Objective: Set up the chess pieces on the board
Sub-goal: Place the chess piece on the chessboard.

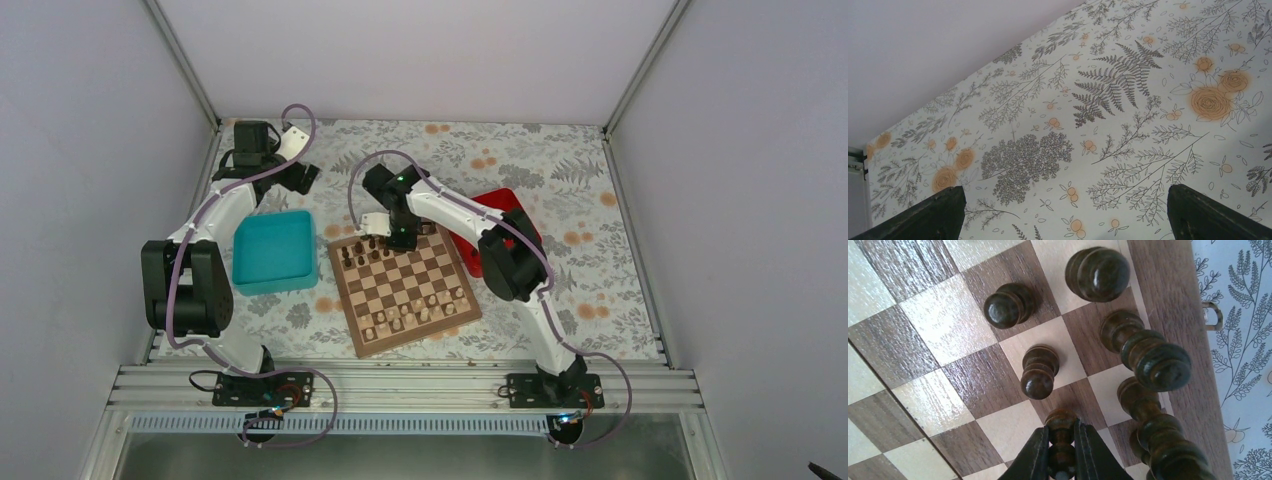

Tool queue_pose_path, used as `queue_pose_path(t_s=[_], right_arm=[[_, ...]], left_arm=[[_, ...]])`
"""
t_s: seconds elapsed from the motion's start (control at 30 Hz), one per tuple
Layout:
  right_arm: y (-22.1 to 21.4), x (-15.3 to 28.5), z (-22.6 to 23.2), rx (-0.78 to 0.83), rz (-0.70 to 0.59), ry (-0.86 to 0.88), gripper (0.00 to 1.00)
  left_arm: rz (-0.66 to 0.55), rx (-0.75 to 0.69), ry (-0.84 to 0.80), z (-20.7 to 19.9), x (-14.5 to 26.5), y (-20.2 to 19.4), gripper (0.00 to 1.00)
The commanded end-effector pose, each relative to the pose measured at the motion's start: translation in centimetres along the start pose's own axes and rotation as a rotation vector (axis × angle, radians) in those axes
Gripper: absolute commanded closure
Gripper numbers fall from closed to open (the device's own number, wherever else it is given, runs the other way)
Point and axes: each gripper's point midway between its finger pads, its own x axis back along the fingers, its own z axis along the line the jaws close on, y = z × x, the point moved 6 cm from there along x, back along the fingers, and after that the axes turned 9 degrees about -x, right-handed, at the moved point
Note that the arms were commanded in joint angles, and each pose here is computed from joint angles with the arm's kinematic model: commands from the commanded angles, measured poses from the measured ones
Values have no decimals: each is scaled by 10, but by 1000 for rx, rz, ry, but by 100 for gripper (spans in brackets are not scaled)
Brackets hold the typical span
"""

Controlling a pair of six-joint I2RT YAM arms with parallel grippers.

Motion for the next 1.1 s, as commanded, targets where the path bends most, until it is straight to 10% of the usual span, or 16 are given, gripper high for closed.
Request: queue_pose_path(t_s=[0.0, 0.6, 1.07], right_arm=[[8, -5, -1, 26, -16, -5, 90], [5, -10, -6, 12, 7, -22, 81], [-18, 90, -6, -55, -99, -118, 67]], left_arm=[[-40, -2, 3, -2, 9, 8, 0], [-39, -4, -5, -3, 7, 7, 0], [-35, -4, 2, -2, 9, 7, 0]])
